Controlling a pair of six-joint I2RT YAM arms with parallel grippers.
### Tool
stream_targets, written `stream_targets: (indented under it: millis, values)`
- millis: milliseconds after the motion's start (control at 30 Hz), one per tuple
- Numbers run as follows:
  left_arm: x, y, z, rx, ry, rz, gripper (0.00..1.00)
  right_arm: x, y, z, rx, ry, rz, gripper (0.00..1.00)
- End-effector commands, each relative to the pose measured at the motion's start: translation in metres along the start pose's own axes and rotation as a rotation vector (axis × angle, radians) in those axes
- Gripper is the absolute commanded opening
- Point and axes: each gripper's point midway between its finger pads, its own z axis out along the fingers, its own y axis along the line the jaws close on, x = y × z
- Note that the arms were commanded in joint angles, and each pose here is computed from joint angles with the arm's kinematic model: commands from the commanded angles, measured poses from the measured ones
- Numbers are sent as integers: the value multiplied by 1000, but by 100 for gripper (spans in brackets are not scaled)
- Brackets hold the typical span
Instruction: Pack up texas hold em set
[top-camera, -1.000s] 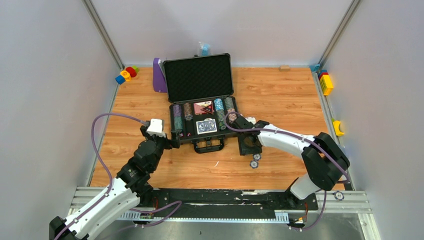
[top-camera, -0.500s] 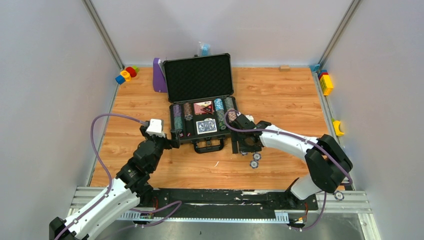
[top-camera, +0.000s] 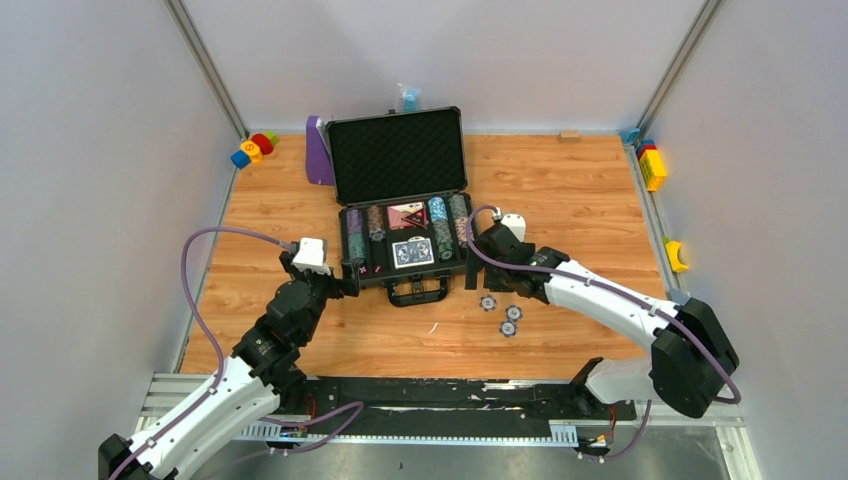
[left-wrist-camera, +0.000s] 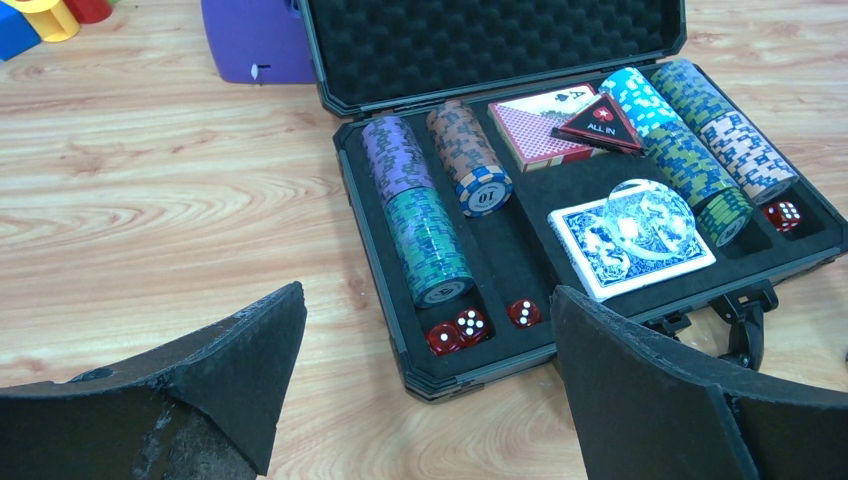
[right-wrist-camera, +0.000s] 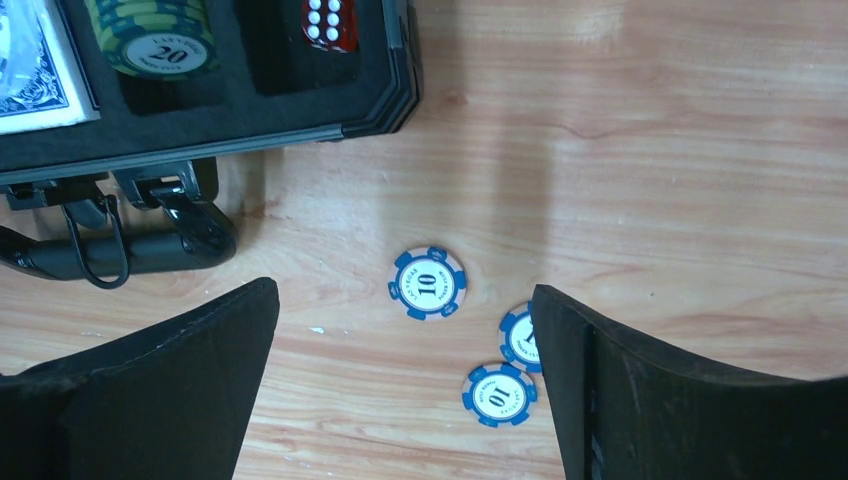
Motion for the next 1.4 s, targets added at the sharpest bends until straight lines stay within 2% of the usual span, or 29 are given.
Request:
stream_targets:
  millis: [0,233,333,433,500,800,1033,1200,1367]
  values:
    - [-7,-2,1,2,-29,-29,100,-17,5,4,-23,-80,-4,100]
    - [-6,-2,1,3,-29,-29,100,1,13,11,-45,20,-18,89]
    - [-6,-2,1,3,-28,-30,100,8,16,13,-68,48,-28,90]
    - [-6,-3,1,7,-27,-31,100,16,17,16,-83,69,-30,96]
    - [-6,-2,1,4,-27,-32,100,19,17,20,-78,84,-31,95]
    - [-5,-2,1,3,-24,-31,100,46,15,41,-65,205,-26,84]
    - [-5,-2,1,2,-23,-32,100,51,9,47,-62,243,9,78]
    - [-5,-3,1,4,-23,-30,100,56,-2,46,-54,265,29,65]
    - [-5,-2,1,2,-22,-30,100,58,-5,46,-42,284,20,60]
